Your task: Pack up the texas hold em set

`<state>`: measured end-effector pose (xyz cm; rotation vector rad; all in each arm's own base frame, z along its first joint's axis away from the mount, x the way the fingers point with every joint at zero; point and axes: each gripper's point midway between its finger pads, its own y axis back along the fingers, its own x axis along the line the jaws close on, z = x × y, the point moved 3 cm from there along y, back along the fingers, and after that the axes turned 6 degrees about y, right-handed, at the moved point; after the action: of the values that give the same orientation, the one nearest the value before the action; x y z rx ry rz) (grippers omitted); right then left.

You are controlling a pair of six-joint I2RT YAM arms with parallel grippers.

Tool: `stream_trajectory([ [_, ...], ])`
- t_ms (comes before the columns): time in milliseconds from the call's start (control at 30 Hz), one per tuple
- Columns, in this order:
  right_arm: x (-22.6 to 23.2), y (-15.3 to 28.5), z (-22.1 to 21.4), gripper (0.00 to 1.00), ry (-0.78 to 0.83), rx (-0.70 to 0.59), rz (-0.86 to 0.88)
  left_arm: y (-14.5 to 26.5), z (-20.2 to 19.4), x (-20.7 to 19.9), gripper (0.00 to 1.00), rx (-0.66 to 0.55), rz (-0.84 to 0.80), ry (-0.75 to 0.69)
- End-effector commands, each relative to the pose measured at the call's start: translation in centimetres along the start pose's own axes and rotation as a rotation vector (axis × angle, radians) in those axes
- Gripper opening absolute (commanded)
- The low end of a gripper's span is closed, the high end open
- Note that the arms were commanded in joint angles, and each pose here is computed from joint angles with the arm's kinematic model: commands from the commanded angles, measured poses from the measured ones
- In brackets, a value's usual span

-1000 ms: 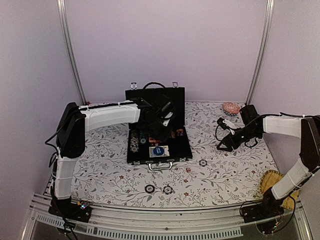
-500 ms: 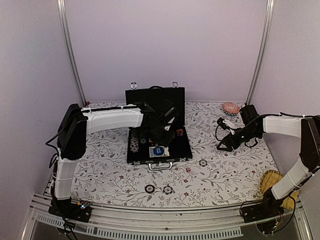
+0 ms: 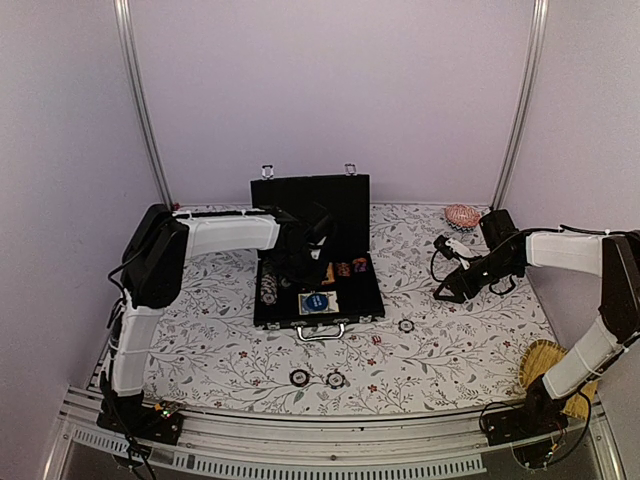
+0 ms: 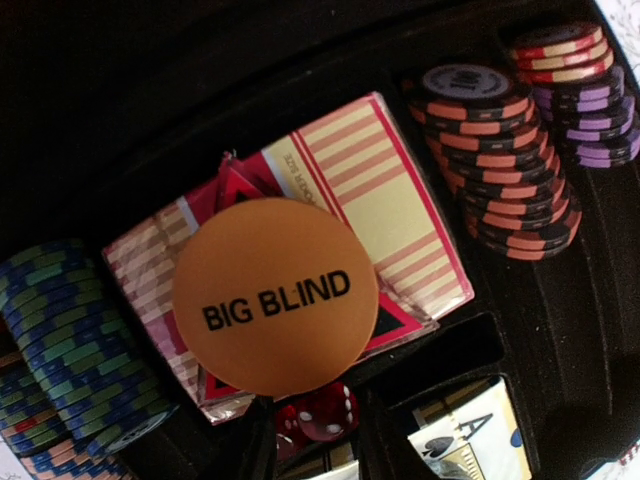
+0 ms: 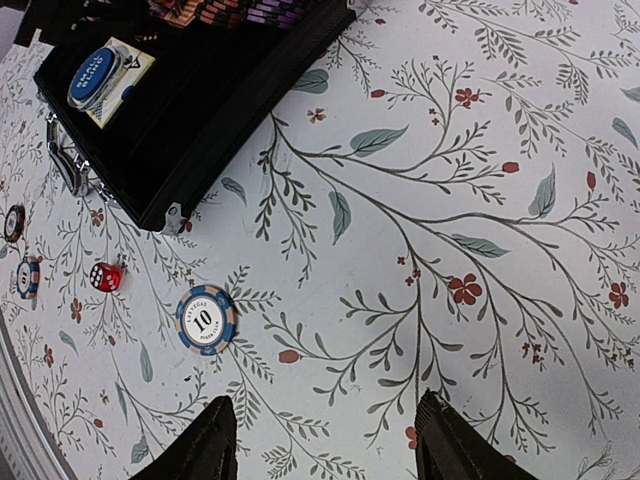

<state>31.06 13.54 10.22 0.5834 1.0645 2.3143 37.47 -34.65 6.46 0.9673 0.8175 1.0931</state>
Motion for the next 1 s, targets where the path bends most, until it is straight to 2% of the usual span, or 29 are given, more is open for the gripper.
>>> stream_trajectory([
  [0,-0.1,0.3,0.5,0.62,0.011,-0.008,-0.002,-0.7,0.0,-1.2,0.29,0.007,-0.051,-0.004],
  [200,-0.2,0.2,0.4,0.62,0.01,-0.004,-0.001,-0.6,0.1,-2.5,0.24,0.012,-0.108,-0.021],
  [333,-0.2,0.1,0.4,0.62,0.009,-0.002,0.0,0.5,0.7,-2.4,0.26,-0.028,-0.079,-0.021],
  [567,-0.2,0.0,0.3,0.62,0.006,0.002,0.004,6.6,3.1,-3.7,0.3,-0.161,-0.106,-0.035],
  [700,-0.3,0.0,0.3,0.62,0.006,0.003,0.003,8.7,2.0,-8.1,0.32,-0.172,-0.254,-0.198],
  [833,-0.3,0.1,0.5,0.62,0.007,-0.002,0.001,9.0,-2.1,-13.6,0.35,-0.109,-0.397,-0.432],
  [967,-0.3,0.3,0.7,0.62,0.009,-0.01,-0.003,7.6,-5.6,-16.2,0.36,-0.045,-0.421,-0.571],
])
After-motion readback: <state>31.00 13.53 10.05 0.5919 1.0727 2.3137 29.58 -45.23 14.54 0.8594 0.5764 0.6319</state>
